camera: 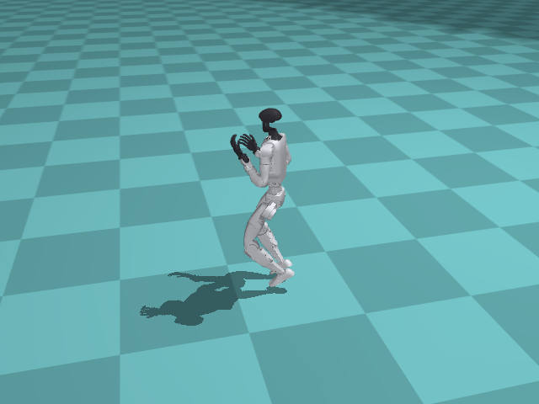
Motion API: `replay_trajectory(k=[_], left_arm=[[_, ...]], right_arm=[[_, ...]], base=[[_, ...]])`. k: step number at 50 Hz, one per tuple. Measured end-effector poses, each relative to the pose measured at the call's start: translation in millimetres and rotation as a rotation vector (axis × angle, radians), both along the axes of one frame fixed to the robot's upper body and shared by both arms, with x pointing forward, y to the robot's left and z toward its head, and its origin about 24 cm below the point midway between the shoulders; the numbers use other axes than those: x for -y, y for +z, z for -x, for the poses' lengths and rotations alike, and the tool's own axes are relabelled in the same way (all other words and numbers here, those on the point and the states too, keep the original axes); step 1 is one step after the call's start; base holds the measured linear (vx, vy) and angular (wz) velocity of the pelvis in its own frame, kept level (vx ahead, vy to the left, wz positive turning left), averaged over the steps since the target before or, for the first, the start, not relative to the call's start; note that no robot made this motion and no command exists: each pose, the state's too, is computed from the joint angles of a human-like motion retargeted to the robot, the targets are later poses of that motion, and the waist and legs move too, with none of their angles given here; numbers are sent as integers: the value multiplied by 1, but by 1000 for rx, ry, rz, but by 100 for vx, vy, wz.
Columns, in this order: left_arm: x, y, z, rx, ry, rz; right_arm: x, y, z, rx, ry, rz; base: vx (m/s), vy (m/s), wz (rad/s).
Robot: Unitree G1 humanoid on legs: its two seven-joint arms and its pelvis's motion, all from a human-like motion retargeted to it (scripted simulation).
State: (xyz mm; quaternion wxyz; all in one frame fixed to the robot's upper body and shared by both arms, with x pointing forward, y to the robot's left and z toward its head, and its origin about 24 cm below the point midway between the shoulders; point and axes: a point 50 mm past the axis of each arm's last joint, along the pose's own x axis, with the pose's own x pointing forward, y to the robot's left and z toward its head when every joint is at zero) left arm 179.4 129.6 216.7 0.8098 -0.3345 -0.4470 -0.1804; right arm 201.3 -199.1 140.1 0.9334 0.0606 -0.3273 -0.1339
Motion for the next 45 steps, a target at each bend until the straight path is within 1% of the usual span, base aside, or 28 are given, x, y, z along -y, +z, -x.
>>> replay_trajectory(k=[4, 8, 11, 15, 17, 21, 25, 28, 32, 35, 40, 45], left_arm=[[-1, 2, -1, -5, -13, 11], [-1, 2, -8, 2, 17, -58], [2, -1, -14, 16, 62, -186], [10, -9, -30, 64, 150, -467], [10, -32, -34, -18, 115, -566], [5, -79, -27, -223, 2, -637], [-1, -105, -19, -368, -41, -604], [-3, -108, -19, -392, -16, -589], [3, -92, -29, -306, 27, -601], [14, -61, -36, -152, 48, -601], [27, -7, -29, 92, 49, -498], [29, 21, -17, 202, 106, -355]], right_arm=[[-12, 8, -6, 26, 70, 45], [-33, 31, -14, 123, 177, 147], [-50, 51, -18, 214, 246, 276], [-70, 72, -28, 301, 335, 477], [-75, 62, -27, 257, 433, 491], [-67, 32, -20, 118, 515, 426], [-51, 5, -15, -17, 463, 353], [-41, -20, -15, -142, 402, 324], [-34, -49, -19, -284, 338, 294], [-34, -48, -27, -278, 314, 255], [-32, -7, -32, -79, 272, 136], [-35, 31, -23, 128, 239, 79]], base=[[-10, 6, 145], [-7, 5, 111], [-7, 2, 56], [-1, 0, 11], [0, 0, 0], [5, 3, -27], [5, 3, -49], [0, 4, -44], [1, 5, -46], [-2, 5, -54], [-6, 3, -60], [-9, -1, -72]])
